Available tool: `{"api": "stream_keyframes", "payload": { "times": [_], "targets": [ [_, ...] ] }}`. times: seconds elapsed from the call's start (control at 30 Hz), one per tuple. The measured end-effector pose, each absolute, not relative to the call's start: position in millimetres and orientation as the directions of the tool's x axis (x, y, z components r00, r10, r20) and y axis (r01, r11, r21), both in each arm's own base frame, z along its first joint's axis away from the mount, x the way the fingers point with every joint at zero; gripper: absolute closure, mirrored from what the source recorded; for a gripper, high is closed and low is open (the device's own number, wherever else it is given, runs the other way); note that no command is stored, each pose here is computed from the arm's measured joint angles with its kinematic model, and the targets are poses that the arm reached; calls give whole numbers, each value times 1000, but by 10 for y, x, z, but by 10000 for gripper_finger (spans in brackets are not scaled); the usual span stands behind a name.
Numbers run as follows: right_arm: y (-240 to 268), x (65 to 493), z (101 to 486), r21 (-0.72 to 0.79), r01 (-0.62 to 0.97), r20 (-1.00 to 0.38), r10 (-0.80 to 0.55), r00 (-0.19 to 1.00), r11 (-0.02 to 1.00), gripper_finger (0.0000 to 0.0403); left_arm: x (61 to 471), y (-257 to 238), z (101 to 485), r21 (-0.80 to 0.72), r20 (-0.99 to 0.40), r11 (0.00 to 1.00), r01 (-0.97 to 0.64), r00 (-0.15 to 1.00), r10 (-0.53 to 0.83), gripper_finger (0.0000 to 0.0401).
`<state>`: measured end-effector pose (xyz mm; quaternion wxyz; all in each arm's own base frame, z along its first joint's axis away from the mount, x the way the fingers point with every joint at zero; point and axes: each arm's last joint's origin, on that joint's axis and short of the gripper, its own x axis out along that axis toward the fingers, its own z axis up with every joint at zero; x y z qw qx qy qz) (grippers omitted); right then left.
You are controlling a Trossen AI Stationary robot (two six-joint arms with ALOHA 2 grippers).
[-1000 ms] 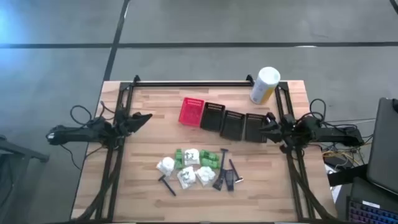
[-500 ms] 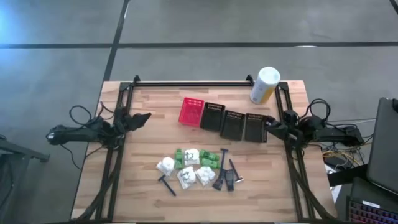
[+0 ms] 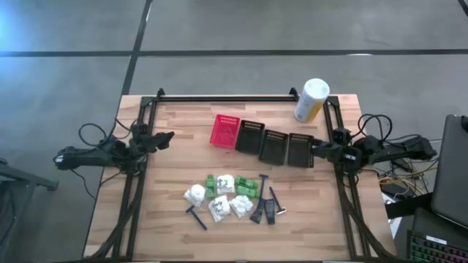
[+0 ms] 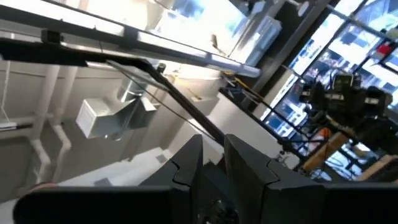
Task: Pick & Place Travel size toiletries
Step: Put the shampoo into the red bin
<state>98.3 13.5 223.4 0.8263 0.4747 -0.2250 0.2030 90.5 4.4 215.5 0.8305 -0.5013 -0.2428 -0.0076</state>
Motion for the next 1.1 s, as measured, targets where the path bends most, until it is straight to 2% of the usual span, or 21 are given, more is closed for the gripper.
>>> {"api": "stream_keyframes", "payload": {
  "times": [0.3,0.47,0.67,1.1],
  "targets": [
    [214,1267,2223,782,-450,427,154,891,432,313,977,27,2117,-842,357,487,233,916,180,149],
    [245,1448,2298,770,-396,368,158,916,501,307,1015,26,2087,-784,323,602,155,929,182,149],
    [273,1631,2357,757,-353,320,159,934,550,321,1021,26,2082,-865,316,459,204,931,182,149],
    [301,1752,2398,769,-344,291,183,939,539,364,1030,25,2062,-875,296,445,192,938,178,149]
  ]
}}
